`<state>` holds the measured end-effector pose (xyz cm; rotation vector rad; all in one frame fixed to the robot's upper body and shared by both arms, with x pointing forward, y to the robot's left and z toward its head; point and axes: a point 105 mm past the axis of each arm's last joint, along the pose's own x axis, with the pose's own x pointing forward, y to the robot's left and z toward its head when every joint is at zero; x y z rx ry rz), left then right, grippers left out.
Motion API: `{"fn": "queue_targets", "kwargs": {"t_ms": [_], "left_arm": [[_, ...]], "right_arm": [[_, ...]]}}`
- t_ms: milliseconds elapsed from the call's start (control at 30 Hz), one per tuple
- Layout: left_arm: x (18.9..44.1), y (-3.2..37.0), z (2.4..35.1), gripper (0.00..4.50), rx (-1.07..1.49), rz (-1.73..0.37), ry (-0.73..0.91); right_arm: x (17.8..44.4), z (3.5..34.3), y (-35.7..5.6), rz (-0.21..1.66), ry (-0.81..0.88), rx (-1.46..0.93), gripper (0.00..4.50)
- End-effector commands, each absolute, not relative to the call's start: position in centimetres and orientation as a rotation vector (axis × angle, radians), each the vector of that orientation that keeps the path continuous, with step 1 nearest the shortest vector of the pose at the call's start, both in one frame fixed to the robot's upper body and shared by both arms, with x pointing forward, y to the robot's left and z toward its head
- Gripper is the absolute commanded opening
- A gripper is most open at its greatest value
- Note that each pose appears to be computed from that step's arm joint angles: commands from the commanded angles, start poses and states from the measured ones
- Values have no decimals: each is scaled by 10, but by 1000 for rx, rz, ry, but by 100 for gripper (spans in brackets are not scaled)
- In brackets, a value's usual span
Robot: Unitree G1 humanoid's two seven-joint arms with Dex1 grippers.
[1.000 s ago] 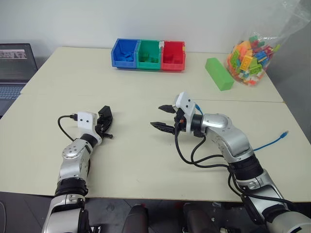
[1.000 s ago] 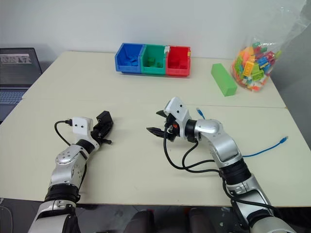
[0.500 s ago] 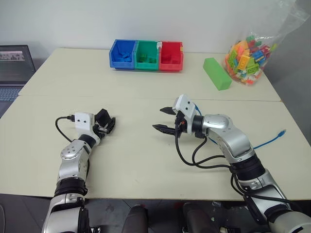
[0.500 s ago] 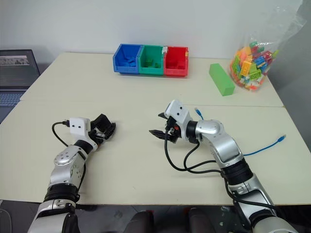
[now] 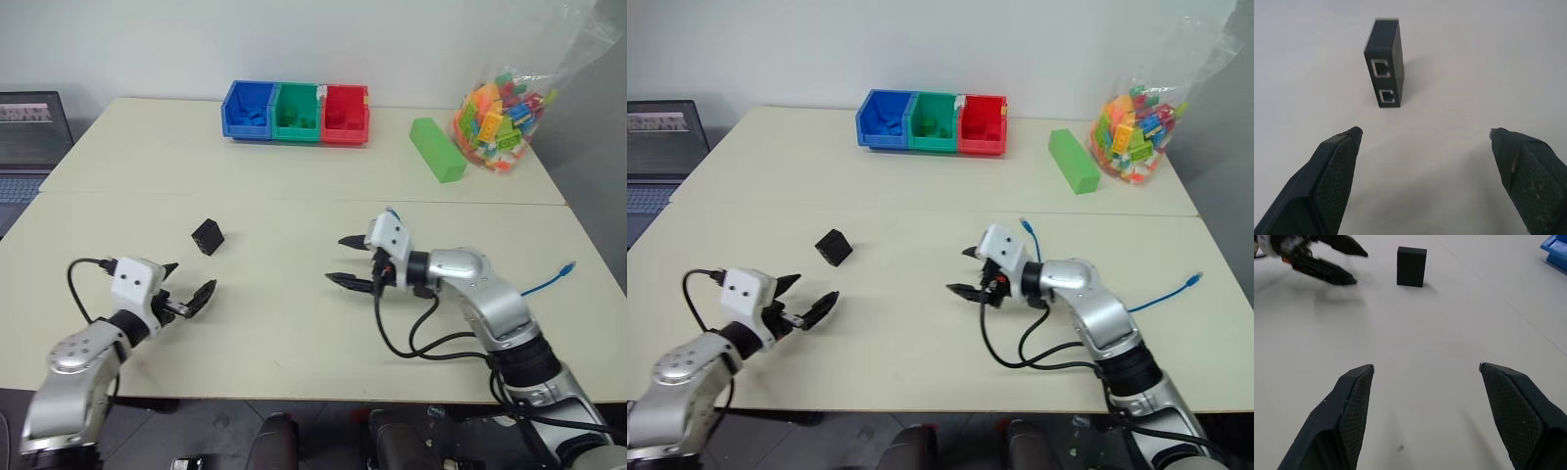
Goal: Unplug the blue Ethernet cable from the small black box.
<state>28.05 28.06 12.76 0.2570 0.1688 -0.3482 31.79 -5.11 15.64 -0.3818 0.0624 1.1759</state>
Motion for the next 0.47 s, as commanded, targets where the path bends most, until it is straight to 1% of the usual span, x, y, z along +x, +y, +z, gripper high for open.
{"fn": "queue_targets", "kwargs": {"t_ms": [33, 133, 267, 467], "left_arm": [[259, 276, 164, 444, 293, -493, 173], [250, 278, 175, 444, 312, -553, 204], [250, 282, 181, 444, 315, -566, 225], [254, 281, 187, 444, 299, -585, 199]], "right_arm": [[308, 179, -75, 1275, 64, -372, 366], [310, 185, -93, 1297, 106, -375, 366], [317, 191, -107, 1276, 125, -391, 366], [327, 197, -117, 1230, 113, -393, 366]]}}
